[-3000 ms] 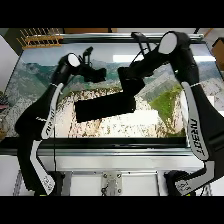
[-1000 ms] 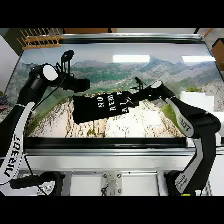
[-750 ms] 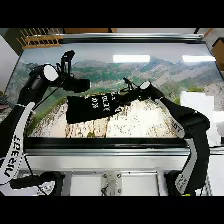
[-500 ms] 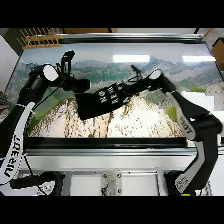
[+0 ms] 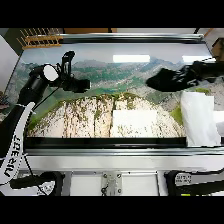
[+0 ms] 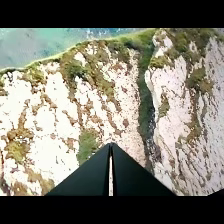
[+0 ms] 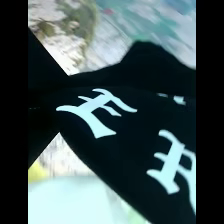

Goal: Fold the clothes and pants, and hang the long-sleeved shirts on hangers.

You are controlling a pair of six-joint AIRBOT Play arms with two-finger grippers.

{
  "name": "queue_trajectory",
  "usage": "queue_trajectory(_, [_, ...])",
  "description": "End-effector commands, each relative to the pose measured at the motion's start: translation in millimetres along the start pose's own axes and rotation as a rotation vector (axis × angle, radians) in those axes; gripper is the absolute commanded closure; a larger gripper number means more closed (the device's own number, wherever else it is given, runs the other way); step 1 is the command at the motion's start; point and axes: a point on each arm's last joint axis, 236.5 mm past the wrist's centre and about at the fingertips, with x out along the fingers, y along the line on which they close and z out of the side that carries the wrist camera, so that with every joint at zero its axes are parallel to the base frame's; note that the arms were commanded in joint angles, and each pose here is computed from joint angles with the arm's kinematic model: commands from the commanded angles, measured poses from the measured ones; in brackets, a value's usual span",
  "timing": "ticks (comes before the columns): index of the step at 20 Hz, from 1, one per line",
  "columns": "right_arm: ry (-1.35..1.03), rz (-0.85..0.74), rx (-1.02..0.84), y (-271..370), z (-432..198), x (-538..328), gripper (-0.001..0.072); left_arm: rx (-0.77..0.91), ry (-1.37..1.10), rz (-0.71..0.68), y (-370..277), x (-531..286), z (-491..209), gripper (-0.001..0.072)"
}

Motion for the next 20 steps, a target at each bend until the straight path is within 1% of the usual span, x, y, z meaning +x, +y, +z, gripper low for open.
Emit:
queue_trajectory(1, [-0.146,-0.083,0.157,-64.9,30.6,-61.0,0.0696,0.002,0.0,0.0,-0.2,-0.1,-0.1,0.0703])
queue_trajectory(4, [-0.247,-0.087,0.189,-70.1,45.8,-97.4,0.0696,0.002,0.0,0.0,-0.2,-0.1,0.0,0.0703])
queue_trajectory(7, [-0.308,-0.086,0.197,-59.2,50.1,-126.0,0.0696,0.002,0.0,0.0,-0.2,-0.1,-0.1,0.0703])
queue_trajectory(10, [-0.341,-0.154,0.236,-64.3,45.4,-150.5,0.0696,0.002,0.001,0.0,-0.2,-0.1,-0.3,0.0702])
queue_trajectory(12, [-0.266,-0.232,0.261,-78.1,22.2,-153.1,0.0696,0.002,0.007,0.0,-0.2,-0.1,-1.8,0.0702])
queue_trajectory(15, [-0.089,-0.346,0.283,-103.6,-31.0,-143.4,0.0696,0.002,0.009,0.0,-0.2,0.0,-2.2,0.0703])
queue_trajectory(20, [0.058,-0.518,0.328,-145.2,-112.7,-137.0,0.0696,0.002,0.009,0.0,-0.2,0.0,-2.3,0.0702])
